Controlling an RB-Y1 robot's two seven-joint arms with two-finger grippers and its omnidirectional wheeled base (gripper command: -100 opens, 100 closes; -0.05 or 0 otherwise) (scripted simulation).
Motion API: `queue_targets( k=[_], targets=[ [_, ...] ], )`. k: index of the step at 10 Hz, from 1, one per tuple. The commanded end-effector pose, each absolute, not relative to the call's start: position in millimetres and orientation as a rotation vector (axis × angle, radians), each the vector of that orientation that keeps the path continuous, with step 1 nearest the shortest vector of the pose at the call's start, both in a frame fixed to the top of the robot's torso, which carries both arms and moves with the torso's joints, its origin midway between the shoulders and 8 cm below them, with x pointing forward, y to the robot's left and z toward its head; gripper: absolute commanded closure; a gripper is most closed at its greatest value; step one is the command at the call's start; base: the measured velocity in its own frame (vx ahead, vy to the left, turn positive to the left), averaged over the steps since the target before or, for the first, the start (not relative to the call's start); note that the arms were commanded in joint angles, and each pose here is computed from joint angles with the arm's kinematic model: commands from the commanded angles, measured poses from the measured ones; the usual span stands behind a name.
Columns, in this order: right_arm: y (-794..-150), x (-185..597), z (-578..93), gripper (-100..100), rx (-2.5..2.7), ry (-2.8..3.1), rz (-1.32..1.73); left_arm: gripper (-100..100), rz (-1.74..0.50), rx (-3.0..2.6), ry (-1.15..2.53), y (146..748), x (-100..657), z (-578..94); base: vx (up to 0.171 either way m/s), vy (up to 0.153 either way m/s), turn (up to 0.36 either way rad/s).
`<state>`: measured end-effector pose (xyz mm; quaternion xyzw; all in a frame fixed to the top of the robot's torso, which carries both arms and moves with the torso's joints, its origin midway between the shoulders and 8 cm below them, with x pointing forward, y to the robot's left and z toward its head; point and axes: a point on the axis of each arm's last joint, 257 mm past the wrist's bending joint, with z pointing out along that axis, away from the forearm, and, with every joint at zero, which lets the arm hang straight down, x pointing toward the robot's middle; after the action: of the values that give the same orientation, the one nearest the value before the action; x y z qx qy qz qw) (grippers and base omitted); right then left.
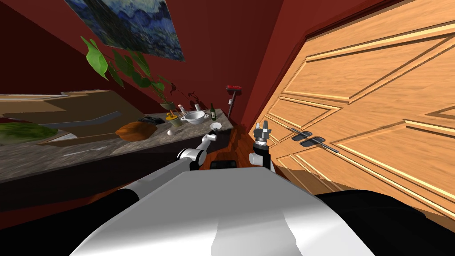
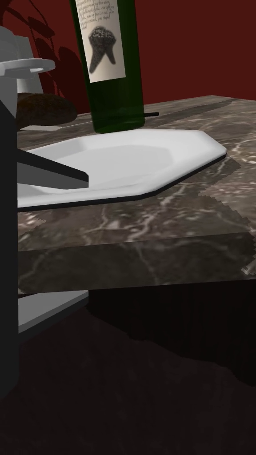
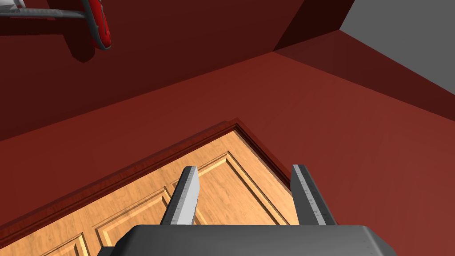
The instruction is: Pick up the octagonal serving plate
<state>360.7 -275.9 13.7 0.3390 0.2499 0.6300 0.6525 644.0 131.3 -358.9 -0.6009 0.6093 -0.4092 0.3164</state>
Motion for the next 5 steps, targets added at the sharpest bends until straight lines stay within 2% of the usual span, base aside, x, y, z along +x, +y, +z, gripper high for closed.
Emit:
queue_targets(
  k=[1,3,5],
  targets=[
    [-276,361,14,0,0.769,0.567,1.43,100,-1.075,-1.557,1.593,138,643,-358,0.045,0.003,0.012],
    [-276,361,14,0,0.769,0.567,1.43,100,-1.004,-1.547,1.678,134,622,-386,0.093,0.038,0.04],
    [-276,361,14,0,0.769,0.567,1.43,100,-0.984,-1.555,1.7,134,613,-398,0.043,0.006,-0.017]
  ],
)
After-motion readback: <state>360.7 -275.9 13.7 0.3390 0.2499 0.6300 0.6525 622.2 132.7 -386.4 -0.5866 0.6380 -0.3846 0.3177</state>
